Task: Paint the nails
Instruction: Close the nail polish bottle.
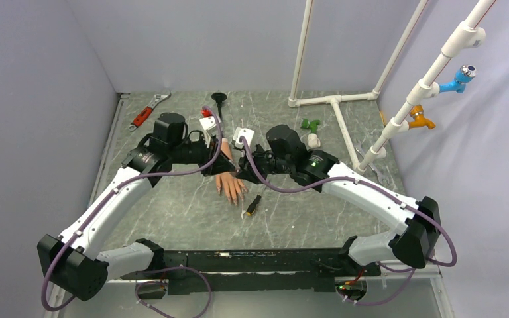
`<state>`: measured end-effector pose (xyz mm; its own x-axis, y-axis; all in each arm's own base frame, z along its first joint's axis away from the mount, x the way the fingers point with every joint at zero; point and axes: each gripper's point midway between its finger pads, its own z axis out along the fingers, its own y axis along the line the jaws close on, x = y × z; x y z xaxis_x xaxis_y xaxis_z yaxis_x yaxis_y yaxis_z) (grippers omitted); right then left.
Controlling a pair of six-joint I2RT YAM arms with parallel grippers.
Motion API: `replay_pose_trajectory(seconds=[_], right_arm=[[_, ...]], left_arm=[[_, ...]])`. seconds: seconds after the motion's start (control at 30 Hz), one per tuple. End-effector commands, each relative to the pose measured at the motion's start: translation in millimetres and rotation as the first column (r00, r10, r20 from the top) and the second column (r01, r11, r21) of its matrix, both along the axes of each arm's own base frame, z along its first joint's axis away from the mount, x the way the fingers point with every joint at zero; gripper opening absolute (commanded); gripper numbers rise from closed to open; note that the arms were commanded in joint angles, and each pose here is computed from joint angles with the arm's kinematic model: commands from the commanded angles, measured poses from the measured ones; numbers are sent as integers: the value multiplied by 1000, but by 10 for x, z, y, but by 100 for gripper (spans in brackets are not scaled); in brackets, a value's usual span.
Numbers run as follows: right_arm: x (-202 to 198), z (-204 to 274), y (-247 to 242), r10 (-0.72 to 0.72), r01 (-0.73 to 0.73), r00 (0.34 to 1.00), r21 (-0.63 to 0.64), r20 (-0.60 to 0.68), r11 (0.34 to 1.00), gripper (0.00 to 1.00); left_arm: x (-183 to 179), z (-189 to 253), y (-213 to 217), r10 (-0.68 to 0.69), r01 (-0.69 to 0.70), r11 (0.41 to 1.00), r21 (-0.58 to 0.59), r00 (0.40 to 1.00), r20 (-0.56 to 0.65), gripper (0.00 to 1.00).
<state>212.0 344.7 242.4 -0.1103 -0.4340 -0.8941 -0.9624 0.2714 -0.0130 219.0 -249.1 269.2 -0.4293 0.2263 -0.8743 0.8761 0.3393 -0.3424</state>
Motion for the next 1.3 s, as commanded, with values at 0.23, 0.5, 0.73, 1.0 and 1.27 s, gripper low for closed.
replay_pose_trajectory(seconds=[0.23, 0.5, 0.73, 1.0, 1.27], right_arm=[[45, 427, 224, 20, -29, 995, 93, 97, 995, 0], [30, 468, 224, 22, -33, 994, 108, 108, 994, 0], [-145, 624, 183, 81, -100, 989, 160, 120, 982, 0], [-344, 599, 136, 171, -184, 981, 146, 95, 972, 0], [-540, 572, 92, 264, -272, 962, 133, 71, 953, 0]], left_arm=[[-18, 136, -62, -31, 32, 999, -22, 998, 51, 0], [-47, 123, -51, -44, 44, 999, -10, 998, 44, 0], [-141, 134, -33, -96, 97, 995, -5, 991, 90, 0], [-448, 138, -66, -240, 242, 970, 9, 954, 177, 0], [-637, 130, -71, -318, 324, 946, 13, 919, 235, 0]])
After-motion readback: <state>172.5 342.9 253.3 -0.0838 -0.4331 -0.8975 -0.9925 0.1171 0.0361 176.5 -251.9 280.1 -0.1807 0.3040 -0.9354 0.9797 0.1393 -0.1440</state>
